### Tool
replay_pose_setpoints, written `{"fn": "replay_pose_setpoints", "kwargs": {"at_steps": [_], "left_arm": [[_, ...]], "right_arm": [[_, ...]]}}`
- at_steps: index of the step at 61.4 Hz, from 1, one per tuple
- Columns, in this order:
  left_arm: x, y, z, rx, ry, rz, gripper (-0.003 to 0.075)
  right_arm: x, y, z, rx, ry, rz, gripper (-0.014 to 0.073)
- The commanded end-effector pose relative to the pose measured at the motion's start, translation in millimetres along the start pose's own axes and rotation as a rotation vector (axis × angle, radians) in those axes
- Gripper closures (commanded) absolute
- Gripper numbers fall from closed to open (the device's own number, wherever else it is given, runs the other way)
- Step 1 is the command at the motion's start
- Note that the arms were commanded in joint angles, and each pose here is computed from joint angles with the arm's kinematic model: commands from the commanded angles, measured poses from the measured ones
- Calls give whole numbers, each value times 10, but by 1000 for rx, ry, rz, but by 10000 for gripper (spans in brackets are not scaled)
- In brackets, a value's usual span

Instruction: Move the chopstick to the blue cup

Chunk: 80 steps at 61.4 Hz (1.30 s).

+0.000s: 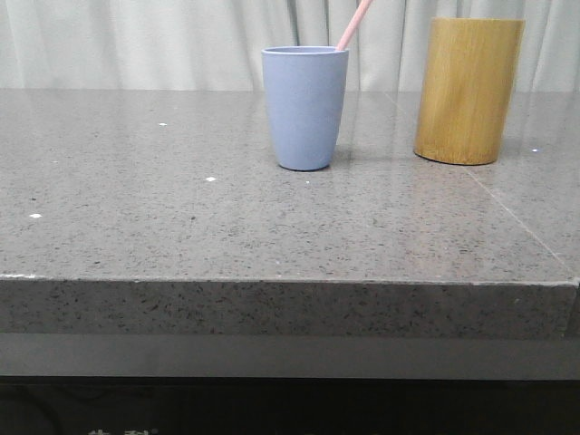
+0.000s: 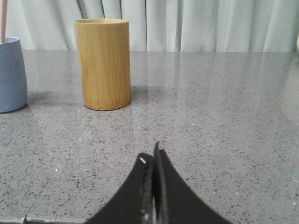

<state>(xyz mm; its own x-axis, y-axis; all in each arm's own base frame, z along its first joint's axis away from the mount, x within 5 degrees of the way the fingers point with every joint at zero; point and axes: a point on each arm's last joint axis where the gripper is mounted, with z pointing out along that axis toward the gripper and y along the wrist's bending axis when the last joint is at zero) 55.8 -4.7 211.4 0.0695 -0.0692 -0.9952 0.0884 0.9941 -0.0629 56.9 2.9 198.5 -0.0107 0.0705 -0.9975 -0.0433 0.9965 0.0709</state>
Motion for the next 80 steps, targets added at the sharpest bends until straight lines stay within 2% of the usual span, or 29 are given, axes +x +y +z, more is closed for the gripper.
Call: {"fn": "replay_pose_setpoints", "kwargs": {"at_steps": [1,28,40,47,61,80], "left_arm": [[-40,5,-18,-3,-89,-9,739],[-40,5,-18,-3,-89,-9,739],[-40,5,-18,-3,-89,-9,739],[-40,5,-18,-3,-89,-9,739],[-40,5,-18,-3,-89,-9,739],[-40,5,-18,-3,-89,-9,739]], "right_arm": [[-113,-10,-28,15,-133,-3,661],[-99,-9,-25,14,-116,-4,661],[-152,-12,-34,18,-176,-7,661],[-184,-11,-41,13,-213,36,661],[-179,-32,-40,54,-208,14,661],[-179,-32,-39,54,-207,17,661]]}}
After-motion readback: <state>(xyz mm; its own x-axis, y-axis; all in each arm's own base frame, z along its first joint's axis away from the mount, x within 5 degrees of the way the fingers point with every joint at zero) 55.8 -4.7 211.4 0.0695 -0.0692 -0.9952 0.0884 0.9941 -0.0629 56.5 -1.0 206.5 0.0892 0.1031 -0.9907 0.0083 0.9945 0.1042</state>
